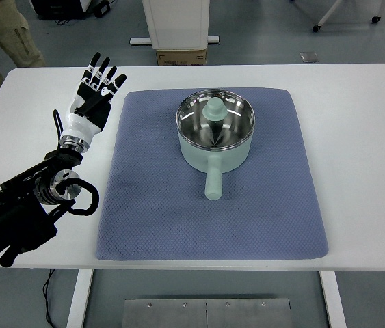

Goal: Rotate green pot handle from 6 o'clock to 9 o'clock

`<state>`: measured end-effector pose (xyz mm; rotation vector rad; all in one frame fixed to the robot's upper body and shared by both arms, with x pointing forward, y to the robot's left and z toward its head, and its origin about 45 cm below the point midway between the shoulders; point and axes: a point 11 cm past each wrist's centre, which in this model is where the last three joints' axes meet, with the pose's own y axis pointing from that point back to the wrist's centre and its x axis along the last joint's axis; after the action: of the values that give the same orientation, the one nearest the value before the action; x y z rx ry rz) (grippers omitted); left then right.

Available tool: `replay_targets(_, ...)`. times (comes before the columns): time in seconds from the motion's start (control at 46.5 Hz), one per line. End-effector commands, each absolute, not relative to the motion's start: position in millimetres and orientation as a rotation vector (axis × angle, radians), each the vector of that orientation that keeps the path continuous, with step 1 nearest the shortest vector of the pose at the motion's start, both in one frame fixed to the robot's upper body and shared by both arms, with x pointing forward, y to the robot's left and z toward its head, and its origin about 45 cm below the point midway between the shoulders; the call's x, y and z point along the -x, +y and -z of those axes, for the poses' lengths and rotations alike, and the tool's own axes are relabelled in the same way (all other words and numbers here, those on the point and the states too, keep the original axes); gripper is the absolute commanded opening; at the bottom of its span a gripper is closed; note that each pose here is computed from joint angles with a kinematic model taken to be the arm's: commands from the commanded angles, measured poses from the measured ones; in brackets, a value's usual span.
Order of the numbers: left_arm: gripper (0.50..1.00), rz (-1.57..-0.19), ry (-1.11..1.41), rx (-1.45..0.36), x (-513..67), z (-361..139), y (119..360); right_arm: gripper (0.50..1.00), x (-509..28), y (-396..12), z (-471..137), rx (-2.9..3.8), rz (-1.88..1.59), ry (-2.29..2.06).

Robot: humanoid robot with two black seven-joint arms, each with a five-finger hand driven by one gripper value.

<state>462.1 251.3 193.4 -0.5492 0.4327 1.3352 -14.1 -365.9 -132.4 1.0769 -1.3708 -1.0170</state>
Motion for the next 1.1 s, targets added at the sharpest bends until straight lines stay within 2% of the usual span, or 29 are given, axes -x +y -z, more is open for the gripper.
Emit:
replay_targets(0.0,1.0,-1.334,0.433,0.549,-462,-193,251,1.0,14,-366,132,-1.077,1.017,-1.371)
replay_targets(0.43,1.0,-1.332,0.43,0.55,-463,-195,251,1.0,14,-366,132,-1.077,1.017,-1.371)
replay_targets(0.732,1.0,-1.279,0.355,0.48,-463,-199,242,1.0,14,-366,132,-1.077,1.017,-1.371)
replay_targets(1.076,1.0,-1.248,0.374,0.502,-461,-199,238,1.0,14,-366,132,-1.077,1.017,-1.371)
